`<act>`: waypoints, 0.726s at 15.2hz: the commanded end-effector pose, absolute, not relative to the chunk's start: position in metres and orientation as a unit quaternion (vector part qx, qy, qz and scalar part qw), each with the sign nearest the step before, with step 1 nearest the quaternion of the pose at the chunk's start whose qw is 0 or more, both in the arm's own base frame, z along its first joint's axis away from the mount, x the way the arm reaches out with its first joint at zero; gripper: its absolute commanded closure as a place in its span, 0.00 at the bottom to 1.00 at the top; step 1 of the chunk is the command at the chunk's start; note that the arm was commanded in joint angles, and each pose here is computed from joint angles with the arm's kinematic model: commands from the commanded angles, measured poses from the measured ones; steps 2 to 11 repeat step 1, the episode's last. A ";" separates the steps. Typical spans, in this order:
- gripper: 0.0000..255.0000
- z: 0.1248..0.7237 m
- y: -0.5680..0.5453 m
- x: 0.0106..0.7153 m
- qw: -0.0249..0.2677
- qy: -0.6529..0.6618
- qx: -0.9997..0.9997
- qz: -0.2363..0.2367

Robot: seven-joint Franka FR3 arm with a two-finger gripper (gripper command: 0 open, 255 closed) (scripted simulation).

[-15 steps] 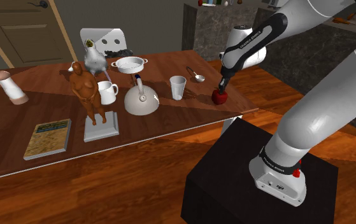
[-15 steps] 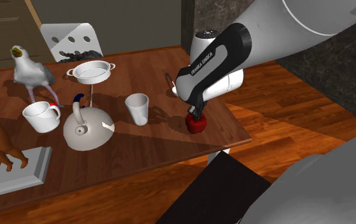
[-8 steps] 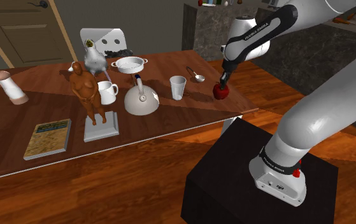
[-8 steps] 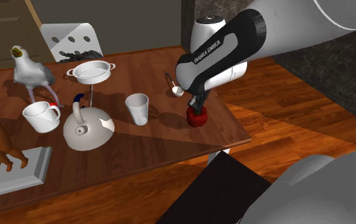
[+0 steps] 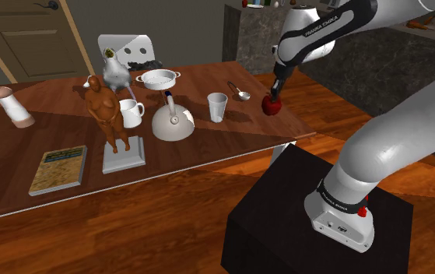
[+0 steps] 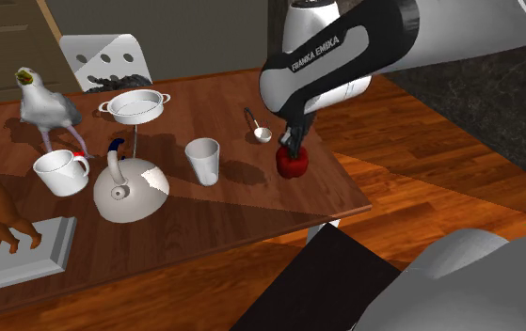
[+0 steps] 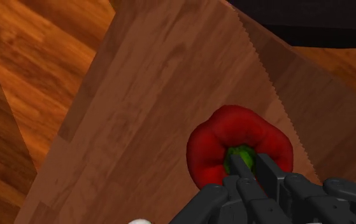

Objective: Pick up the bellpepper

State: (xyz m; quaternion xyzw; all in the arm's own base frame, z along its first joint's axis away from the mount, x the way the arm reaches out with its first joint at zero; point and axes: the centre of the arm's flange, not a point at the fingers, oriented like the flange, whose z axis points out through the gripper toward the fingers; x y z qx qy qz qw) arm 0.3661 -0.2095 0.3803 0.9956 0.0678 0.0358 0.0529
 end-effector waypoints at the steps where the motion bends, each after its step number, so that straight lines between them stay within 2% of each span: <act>1: 1.00 0.384 -0.210 0.366 0.053 0.068 0.996 0.036; 11: 1.00 0.384 -0.210 0.366 0.053 0.068 0.996 0.036</act>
